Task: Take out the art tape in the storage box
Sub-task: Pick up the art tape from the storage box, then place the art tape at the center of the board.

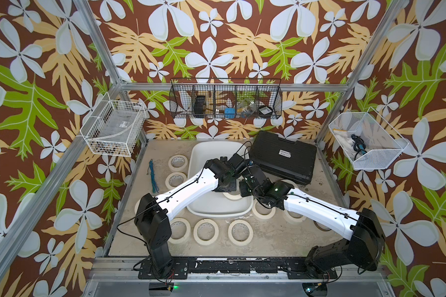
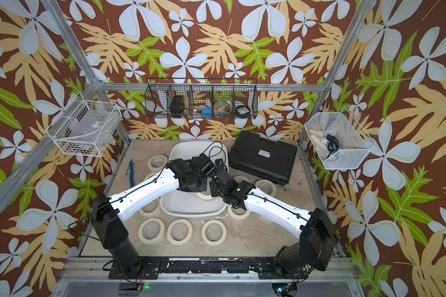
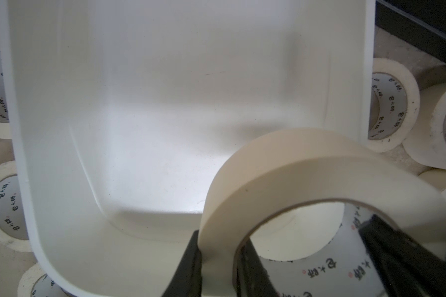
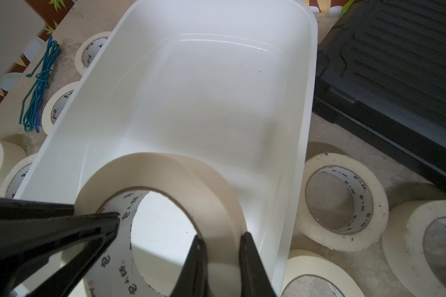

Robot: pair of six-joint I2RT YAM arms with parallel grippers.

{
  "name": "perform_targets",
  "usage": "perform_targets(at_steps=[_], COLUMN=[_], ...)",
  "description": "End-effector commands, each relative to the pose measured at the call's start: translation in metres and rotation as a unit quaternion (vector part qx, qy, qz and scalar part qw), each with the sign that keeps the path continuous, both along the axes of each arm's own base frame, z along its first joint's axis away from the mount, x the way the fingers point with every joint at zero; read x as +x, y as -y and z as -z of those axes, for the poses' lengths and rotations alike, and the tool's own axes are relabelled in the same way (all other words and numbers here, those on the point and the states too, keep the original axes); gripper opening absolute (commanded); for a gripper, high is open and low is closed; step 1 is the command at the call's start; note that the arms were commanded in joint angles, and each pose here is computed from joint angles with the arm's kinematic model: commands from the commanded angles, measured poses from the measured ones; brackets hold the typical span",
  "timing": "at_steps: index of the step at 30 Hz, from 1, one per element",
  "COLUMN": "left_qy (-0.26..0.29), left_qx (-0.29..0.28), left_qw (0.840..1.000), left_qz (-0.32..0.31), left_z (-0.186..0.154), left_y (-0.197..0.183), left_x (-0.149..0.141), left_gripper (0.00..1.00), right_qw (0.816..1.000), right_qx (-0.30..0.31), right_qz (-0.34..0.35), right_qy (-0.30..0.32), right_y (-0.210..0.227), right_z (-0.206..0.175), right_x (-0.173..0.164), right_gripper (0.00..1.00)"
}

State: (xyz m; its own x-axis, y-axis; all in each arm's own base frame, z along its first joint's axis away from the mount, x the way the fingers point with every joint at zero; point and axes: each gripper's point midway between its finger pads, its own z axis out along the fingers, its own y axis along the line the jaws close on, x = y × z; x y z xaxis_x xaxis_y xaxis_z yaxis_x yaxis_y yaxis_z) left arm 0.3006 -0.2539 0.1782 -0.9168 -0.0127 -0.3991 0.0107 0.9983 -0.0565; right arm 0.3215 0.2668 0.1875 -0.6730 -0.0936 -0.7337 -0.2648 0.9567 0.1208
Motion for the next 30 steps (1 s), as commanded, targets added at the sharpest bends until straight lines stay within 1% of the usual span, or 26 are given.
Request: perform_targets(at_steps=[1, 3, 5, 7, 9, 12, 13, 19, 26, 28, 30], left_qy=[0.019, 0.029, 0.037, 0.047, 0.059, 0.072, 0.079, 0.129, 0.172, 0.176, 0.176], left_qx=[-0.045, -0.063, -0.077, -0.095, -0.126, -0.164, -0.169, -0.193, -0.215, -0.214, -0.210], left_qw=[0.999, 0.997, 0.996, 0.994, 0.989, 0.982, 0.980, 0.971, 0.961, 0.960, 0.961], left_qz=[0.018, 0.021, 0.023, 0.031, 0.046, 0.065, 0.065, 0.053, 0.035, 0.032, 0.031], left_z=[-0.014, -0.022, -0.029, -0.037, -0.050, -0.071, -0.077, -0.111, -0.132, -0.133, -0.130], left_y=[0.013, 0.015, 0.016, 0.019, 0.024, 0.029, 0.027, 0.004, -0.029, -0.034, -0.037], left_x=[0.002, 0.002, 0.002, 0.000, -0.003, -0.009, -0.010, -0.012, -0.008, -0.007, -0.007], left_gripper=[0.24, 0.41, 0.52, 0.61, 0.65, 0.68, 0.69, 0.80, 0.87, 0.89, 0.90], right_qw=[1.000, 1.000, 1.000, 1.000, 1.000, 0.999, 0.999, 0.999, 0.999, 0.999, 0.999], right_qx=[0.009, 0.009, 0.006, 0.003, -0.001, -0.005, -0.006, -0.004, -0.005, -0.001, -0.001], right_qz=[0.007, 0.008, 0.008, 0.009, 0.009, 0.011, 0.012, 0.021, 0.034, 0.037, 0.044], right_qy=[0.010, 0.013, 0.017, 0.022, 0.027, 0.034, 0.035, 0.042, 0.040, 0.034, 0.026], right_y=[0.003, 0.006, 0.009, 0.013, 0.016, 0.022, 0.024, 0.042, 0.072, 0.081, 0.091], right_z=[-0.009, -0.013, -0.017, -0.023, -0.027, -0.034, -0.037, -0.054, -0.065, -0.064, -0.059], right_x=[0.001, -0.001, -0.002, -0.003, -0.005, -0.006, -0.006, -0.007, -0.018, -0.024, -0.032], right_gripper=[0.00, 0.00, 0.00, 0.00, 0.00, 0.00, 0.00, 0.00, 0.00, 0.00, 0.00])
